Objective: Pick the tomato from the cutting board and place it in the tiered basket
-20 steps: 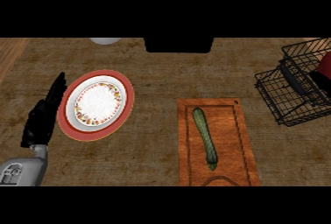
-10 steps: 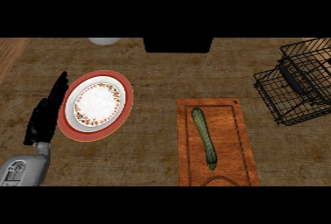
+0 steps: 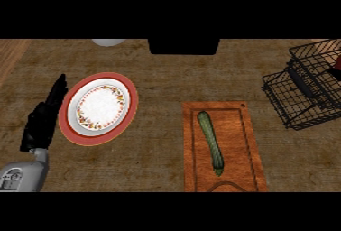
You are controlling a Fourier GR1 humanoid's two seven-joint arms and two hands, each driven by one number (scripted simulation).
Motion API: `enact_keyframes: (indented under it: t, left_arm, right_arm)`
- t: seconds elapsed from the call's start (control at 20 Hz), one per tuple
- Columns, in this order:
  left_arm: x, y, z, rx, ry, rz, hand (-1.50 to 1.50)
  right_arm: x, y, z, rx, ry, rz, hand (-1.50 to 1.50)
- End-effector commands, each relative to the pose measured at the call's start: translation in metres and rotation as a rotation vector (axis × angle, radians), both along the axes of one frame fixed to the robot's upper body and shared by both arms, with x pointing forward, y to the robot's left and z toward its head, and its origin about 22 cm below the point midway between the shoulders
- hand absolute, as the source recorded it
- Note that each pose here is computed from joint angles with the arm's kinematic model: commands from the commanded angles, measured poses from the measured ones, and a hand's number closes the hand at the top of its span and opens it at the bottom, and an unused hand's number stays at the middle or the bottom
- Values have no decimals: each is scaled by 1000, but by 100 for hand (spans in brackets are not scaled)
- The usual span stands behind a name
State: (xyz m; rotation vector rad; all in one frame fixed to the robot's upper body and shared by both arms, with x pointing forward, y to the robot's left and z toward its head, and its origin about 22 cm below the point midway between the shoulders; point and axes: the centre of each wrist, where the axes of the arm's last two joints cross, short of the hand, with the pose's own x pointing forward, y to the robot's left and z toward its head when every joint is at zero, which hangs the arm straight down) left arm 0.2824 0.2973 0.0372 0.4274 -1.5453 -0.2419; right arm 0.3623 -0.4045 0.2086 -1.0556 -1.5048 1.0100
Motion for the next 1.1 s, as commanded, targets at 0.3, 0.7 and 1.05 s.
enact_keyframes:
  t: [0.3,0.7,1.05]
  left_arm:
    - [2,-10,-3,-4,2,-17,0]
    - [5,-15,-4,-5,1,7,0]
    - [-10,-2,-10,-21,3,3,0]
  right_arm:
    - [17,-31,-34,260,110,-51,-150]
    - [6,-55,-13,456,-85,-39,-150]
    - [-31,-106,42,550,-112,-175,-150]
